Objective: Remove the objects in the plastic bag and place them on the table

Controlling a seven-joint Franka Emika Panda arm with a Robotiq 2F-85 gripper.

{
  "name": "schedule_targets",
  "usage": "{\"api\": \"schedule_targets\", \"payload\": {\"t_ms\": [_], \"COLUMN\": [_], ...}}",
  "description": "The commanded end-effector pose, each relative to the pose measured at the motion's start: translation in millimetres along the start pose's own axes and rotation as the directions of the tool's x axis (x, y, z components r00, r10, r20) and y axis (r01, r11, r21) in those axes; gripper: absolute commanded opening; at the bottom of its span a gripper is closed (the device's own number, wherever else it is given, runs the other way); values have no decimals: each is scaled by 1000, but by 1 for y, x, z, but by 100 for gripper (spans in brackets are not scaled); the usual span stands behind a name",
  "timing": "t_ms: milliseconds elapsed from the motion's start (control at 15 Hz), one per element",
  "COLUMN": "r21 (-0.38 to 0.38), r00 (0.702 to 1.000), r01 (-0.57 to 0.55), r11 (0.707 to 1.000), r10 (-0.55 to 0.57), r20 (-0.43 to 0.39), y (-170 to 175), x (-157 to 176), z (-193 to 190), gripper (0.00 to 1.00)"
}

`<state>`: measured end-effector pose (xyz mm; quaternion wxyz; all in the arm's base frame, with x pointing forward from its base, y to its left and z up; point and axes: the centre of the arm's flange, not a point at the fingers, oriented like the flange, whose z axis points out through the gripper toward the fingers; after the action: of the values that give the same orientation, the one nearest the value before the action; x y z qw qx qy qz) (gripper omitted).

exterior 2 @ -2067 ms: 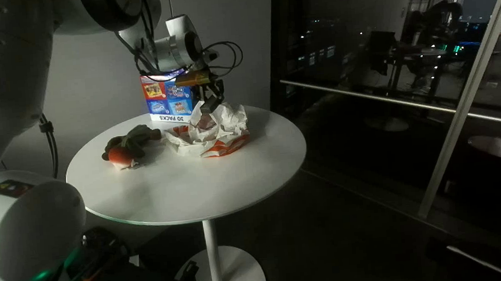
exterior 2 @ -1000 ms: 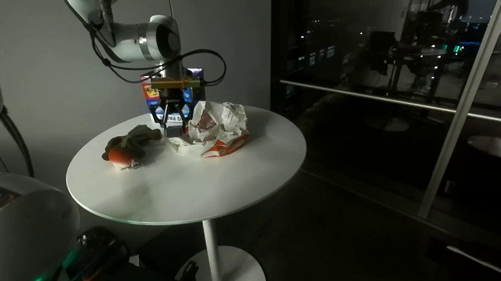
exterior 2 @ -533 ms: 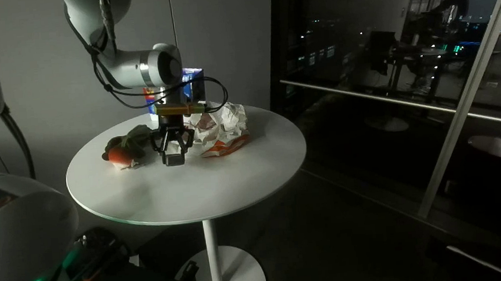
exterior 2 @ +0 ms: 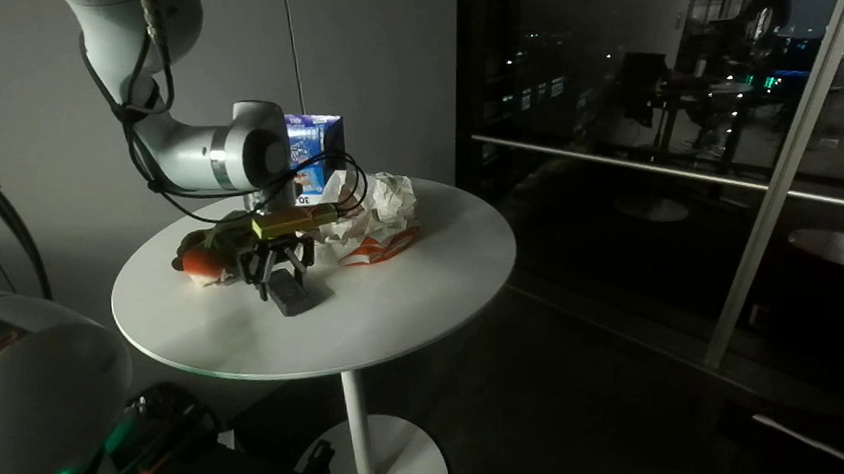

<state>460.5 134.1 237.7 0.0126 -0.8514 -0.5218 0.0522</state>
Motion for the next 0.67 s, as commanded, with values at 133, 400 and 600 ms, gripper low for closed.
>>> {"api": "schedule_targets", "payload": {"t_ms": [133,400,600], "r21": [-161,-223,-227], "r00": [987,959,934], "r01": [-69,-156,-211], "r11": [985,962,951], "r10": [44,93,128], "r20": [-153,-267,-332], "y": [-28,-37,-47], "x": [-22,-30,-36], "z": [-46,-94,-136], "gripper": [100,100,100]}}
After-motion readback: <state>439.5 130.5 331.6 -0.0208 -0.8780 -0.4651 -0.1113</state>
